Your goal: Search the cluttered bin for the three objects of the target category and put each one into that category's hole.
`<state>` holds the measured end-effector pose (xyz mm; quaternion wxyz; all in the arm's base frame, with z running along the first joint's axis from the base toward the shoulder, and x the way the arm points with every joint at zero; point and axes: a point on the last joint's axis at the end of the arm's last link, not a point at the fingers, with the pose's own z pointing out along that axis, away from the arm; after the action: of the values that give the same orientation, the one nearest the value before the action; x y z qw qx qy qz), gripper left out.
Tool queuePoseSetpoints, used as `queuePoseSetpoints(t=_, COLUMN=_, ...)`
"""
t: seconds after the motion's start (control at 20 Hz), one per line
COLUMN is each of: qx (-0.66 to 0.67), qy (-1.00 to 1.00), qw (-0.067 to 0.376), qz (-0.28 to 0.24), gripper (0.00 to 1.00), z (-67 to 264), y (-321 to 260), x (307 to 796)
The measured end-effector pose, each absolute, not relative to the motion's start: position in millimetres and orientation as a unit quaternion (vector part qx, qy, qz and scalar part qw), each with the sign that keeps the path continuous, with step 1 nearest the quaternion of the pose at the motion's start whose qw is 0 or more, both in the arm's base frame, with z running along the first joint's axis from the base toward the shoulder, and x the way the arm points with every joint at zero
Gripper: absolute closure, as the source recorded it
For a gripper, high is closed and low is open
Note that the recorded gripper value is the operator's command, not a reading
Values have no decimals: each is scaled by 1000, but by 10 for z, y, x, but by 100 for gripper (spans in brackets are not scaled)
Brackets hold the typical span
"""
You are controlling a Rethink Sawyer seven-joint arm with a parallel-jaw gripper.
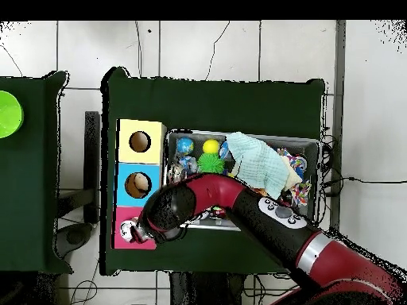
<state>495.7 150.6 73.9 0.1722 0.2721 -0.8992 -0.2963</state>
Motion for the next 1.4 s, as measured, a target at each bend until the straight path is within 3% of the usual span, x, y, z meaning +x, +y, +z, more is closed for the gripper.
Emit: queuePoseSetpoints(t=1.4, qx=262, qy=-897, qw=144, qz=-326, gripper=0, z=727, y=1547, x=4881)
